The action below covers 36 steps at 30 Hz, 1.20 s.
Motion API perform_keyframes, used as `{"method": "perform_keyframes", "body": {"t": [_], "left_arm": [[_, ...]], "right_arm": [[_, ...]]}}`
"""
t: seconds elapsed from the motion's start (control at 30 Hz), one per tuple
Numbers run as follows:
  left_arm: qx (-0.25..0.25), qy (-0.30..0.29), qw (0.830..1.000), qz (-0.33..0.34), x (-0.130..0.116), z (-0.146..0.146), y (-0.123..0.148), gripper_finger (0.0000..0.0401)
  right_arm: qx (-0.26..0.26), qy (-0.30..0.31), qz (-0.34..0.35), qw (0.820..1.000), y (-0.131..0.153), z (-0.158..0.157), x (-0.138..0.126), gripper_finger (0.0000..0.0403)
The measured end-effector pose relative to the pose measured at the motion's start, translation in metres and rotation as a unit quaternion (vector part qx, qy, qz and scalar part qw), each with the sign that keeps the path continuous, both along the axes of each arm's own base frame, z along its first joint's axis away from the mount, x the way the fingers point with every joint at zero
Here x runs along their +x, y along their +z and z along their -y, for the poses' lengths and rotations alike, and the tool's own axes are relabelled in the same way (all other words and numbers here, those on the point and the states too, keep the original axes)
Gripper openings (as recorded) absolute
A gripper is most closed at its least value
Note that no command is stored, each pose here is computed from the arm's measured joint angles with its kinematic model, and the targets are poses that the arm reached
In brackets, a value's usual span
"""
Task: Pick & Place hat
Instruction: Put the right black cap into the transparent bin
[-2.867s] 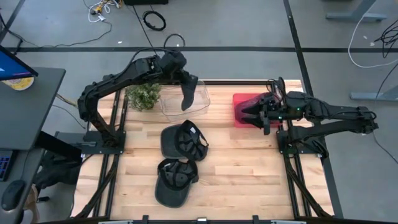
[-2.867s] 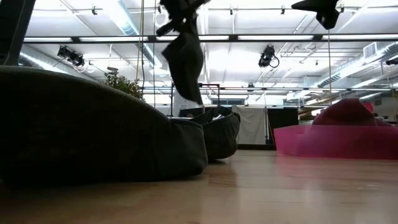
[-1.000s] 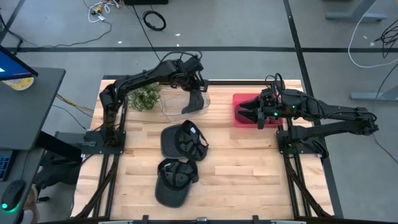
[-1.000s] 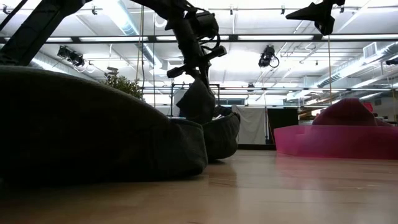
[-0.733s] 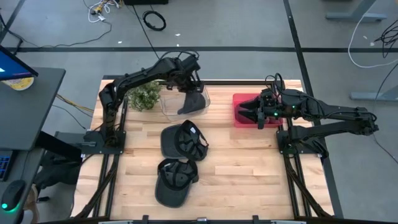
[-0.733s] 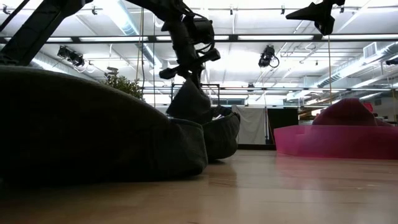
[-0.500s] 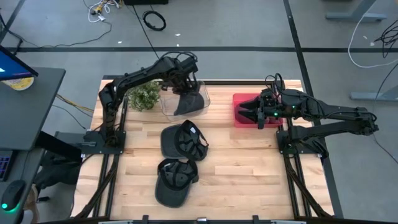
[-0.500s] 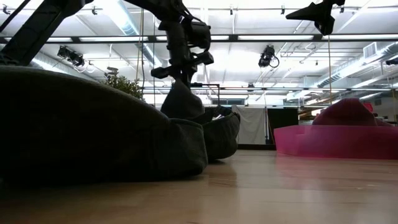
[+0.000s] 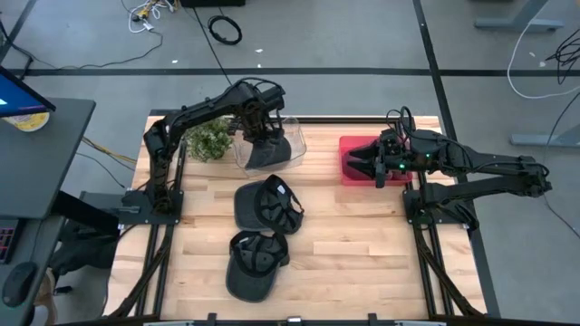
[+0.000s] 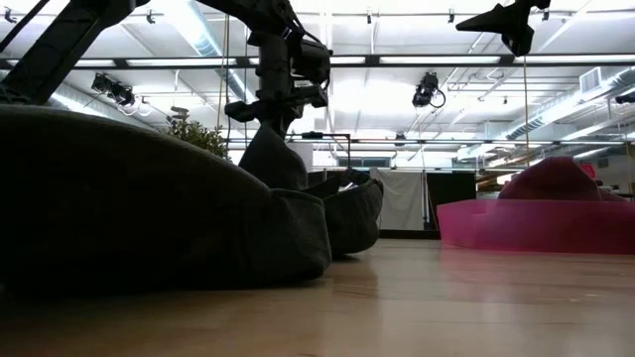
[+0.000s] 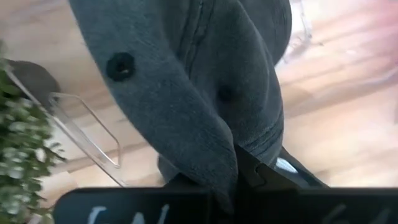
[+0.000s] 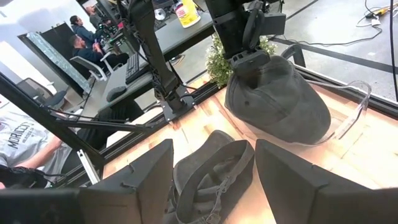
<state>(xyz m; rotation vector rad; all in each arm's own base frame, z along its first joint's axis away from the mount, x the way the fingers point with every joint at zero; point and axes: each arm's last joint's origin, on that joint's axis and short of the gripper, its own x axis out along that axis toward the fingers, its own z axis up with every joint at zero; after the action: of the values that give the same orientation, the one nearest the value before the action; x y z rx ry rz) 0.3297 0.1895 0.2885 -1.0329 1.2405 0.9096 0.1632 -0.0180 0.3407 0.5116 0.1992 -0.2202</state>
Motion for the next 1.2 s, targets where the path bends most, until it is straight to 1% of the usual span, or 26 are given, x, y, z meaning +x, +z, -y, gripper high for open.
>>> {"method": "perform_keyframes", "body": {"t": [0.17, 0.33, 0.47, 0.63, 0.7, 0.77, 0.87, 0.97, 1.1, 1.2], "left_arm": [[0.019, 0.016, 0.999, -0.020, -0.006, -0.008, 0.000, 0.0014], [0.009, 0.019, 0.998, -0.059, -0.016, -0.007, 0.001, 0.0014], [0.003, 0.018, 0.997, -0.068, -0.018, -0.006, 0.001, 0.0014], [0.012, 0.012, 0.999, -0.049, -0.014, -0.006, 0.001, 0.0021], [0.031, 0.002, 0.999, -0.043, -0.010, -0.006, 0.002, 0.0022], [0.045, -0.004, 0.998, -0.050, -0.008, -0.003, 0.002, 0.0025], [0.056, -0.013, 0.997, -0.056, -0.006, 0.001, 0.002, 0.0038], [0.059, -0.030, 0.997, -0.046, -0.003, 0.003, 0.002, 0.0060], [0.034, -0.046, 0.998, 0.001, 0.004, 0.005, 0.003, 0.0081], [0.024, -0.029, 0.999, 0.018, 0.006, 0.005, 0.003, 0.0078]], "right_arm": [[0.000, 0.000, 0.000, 1.000, 0.000, 0.000, 0.000, 0.0229], [0.000, 0.000, 0.000, 1.000, 0.000, 0.000, 0.000, 0.0229], [0.000, 0.000, 0.000, 1.000, 0.000, 0.000, 0.000, 0.0229], [-0.010, 0.002, -0.002, 1.000, 0.000, 0.000, 0.000, 0.0229], [-0.011, 0.003, -0.002, 1.000, 0.000, 0.000, 0.000, 0.0229], [-0.011, 0.003, -0.002, 1.000, 0.000, 0.000, 0.000, 0.0229], [-0.011, 0.003, -0.002, 1.000, 0.000, 0.000, 0.000, 0.0229], [-0.011, 0.003, -0.002, 1.000, 0.000, 0.000, 0.000, 0.0229], [-0.011, 0.003, -0.002, 1.000, 0.000, 0.000, 0.000, 0.0229], [-0.011, 0.003, -0.002, 1.000, 0.000, 0.000, 0.000, 0.0229]]}}
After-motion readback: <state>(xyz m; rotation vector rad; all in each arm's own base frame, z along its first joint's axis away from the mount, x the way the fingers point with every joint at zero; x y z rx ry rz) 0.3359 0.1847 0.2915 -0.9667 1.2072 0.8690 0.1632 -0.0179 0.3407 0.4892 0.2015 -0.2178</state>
